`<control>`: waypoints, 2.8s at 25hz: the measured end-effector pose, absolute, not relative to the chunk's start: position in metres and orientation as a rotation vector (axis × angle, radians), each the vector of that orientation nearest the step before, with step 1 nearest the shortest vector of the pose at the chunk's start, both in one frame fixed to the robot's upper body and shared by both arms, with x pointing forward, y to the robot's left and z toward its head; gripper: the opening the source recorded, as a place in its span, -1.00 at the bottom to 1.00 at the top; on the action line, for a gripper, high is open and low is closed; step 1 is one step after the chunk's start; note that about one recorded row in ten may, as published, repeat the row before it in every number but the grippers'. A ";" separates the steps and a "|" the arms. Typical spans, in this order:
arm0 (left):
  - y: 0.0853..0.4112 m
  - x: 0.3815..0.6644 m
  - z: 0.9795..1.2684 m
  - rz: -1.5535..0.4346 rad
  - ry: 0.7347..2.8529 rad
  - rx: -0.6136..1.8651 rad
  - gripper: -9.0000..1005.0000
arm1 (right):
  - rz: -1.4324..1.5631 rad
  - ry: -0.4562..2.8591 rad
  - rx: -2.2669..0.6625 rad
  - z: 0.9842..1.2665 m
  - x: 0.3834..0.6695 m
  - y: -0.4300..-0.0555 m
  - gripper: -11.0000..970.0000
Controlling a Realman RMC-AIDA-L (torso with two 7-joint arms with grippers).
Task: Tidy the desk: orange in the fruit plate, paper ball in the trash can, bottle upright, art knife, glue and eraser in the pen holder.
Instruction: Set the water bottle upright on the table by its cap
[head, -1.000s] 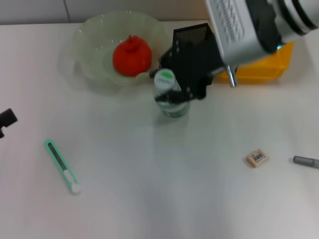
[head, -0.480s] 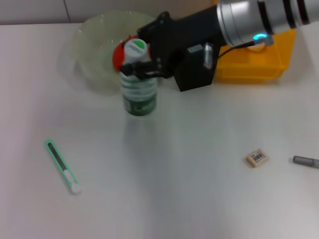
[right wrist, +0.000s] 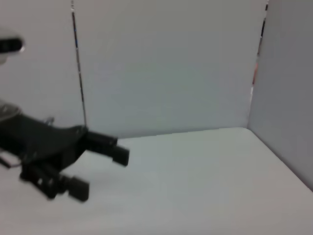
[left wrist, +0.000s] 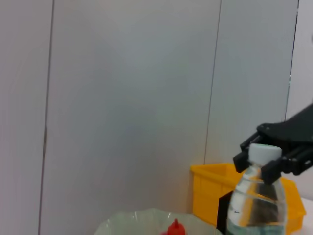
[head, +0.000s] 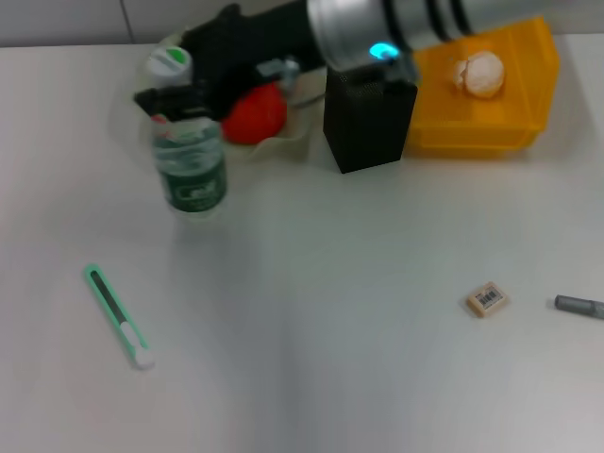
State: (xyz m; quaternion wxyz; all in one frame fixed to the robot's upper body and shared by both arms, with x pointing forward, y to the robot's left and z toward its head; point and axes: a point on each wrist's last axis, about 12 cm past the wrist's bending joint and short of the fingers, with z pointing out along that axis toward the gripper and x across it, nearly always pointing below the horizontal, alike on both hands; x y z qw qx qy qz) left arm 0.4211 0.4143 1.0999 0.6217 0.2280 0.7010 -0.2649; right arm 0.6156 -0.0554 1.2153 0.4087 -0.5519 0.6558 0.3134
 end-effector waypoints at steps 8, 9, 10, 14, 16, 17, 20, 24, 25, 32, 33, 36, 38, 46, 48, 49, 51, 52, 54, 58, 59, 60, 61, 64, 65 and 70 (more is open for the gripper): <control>0.426 0.418 1.106 -0.530 1.659 0.561 0.70 | 0.722 1.789 -1.340 1.229 0.633 -0.032 -0.09; 0.427 0.417 1.107 -0.522 1.662 0.563 0.70 | 0.712 1.805 -1.326 1.230 0.636 -0.032 -0.09; 0.429 0.417 1.108 -0.514 1.666 0.564 0.70 | 0.705 1.819 -1.306 1.233 0.640 -0.032 -0.09; 0.431 0.415 1.112 -0.497 1.671 0.579 0.70 | 0.721 1.865 -1.252 1.237 0.650 -0.033 -0.09; 0.431 0.415 1.111 -0.492 1.677 0.586 0.70 | 0.725 1.871 -1.264 1.237 0.650 -0.030 -0.09; 0.431 0.414 1.110 -0.490 1.680 0.589 0.70 | 0.726 1.871 -1.274 1.237 0.649 -0.029 -0.09; 0.429 0.415 1.109 -0.494 1.682 0.591 0.70 | 0.731 1.861 -1.297 1.238 0.647 -0.024 -0.09; 0.428 0.415 1.108 -0.496 1.680 0.594 0.70 | 0.737 1.850 -1.318 1.240 0.646 -0.017 -0.09; 0.428 0.415 1.108 -0.496 1.680 0.594 0.70 | 0.738 1.854 -1.320 1.239 0.647 -0.015 -0.09; 0.425 0.418 1.107 -0.497 1.668 0.609 0.70 | 0.748 1.857 -1.355 1.222 0.643 0.003 -0.09; 0.424 0.418 1.107 -0.497 1.668 0.609 0.70 | 0.739 1.850 -1.361 1.218 0.641 0.006 -0.09; 0.423 0.418 1.106 -0.499 1.667 0.608 0.70 | 0.732 1.835 -1.371 1.214 0.638 0.011 -0.09; 0.423 0.418 1.106 -0.500 1.667 0.608 0.70 | 0.705 1.830 -1.376 1.210 0.637 0.013 -0.09; 0.417 0.419 1.102 -0.505 1.663 0.625 0.70 | 0.657 1.828 -1.362 1.199 0.637 0.017 -0.09; 0.416 0.419 1.101 -0.507 1.670 0.632 0.70 | 0.657 1.831 -1.360 1.198 0.636 0.016 -0.09; 0.416 0.419 1.100 -0.507 1.672 0.633 0.70 | 0.658 1.833 -1.357 1.197 0.636 0.015 -0.09; 0.415 0.419 1.100 -0.510 1.674 0.636 0.70 | 0.660 1.835 -1.353 1.196 0.636 0.014 -0.09; 0.415 0.419 1.100 -0.510 1.674 0.636 0.70 | 0.660 1.835 -1.353 1.196 0.636 0.014 -0.09; 0.413 0.419 1.098 -0.516 1.679 0.639 0.70 | 0.661 1.837 -1.351 1.196 0.636 0.013 -0.09; 0.412 0.418 1.097 -0.521 1.687 0.643 0.70 | 0.664 1.839 -1.353 1.195 0.636 0.013 -0.09; 0.412 0.418 1.097 -0.521 1.687 0.643 0.70 | 0.665 1.841 -1.353 1.195 0.635 0.013 -0.09; 0.412 0.418 1.097 -0.521 1.687 0.643 0.70 | 0.665 1.843 -1.354 1.195 0.635 0.013 -0.09; 0.412 0.418 1.097 -0.520 1.686 0.640 0.70 | 0.661 1.845 -1.362 1.193 0.634 0.014 -0.09; 0.412 0.418 1.096 -0.522 1.685 0.640 0.70 | 0.654 1.845 -1.368 1.192 0.634 0.014 -0.09; 0.412 0.418 1.096 -0.522 1.685 0.640 0.70 | 0.654 1.846 -1.369 1.192 0.633 0.014 -0.09; 0.412 0.418 1.096 -0.523 1.685 0.641 0.70 | 0.657 1.851 -1.363 1.190 0.633 0.013 -0.08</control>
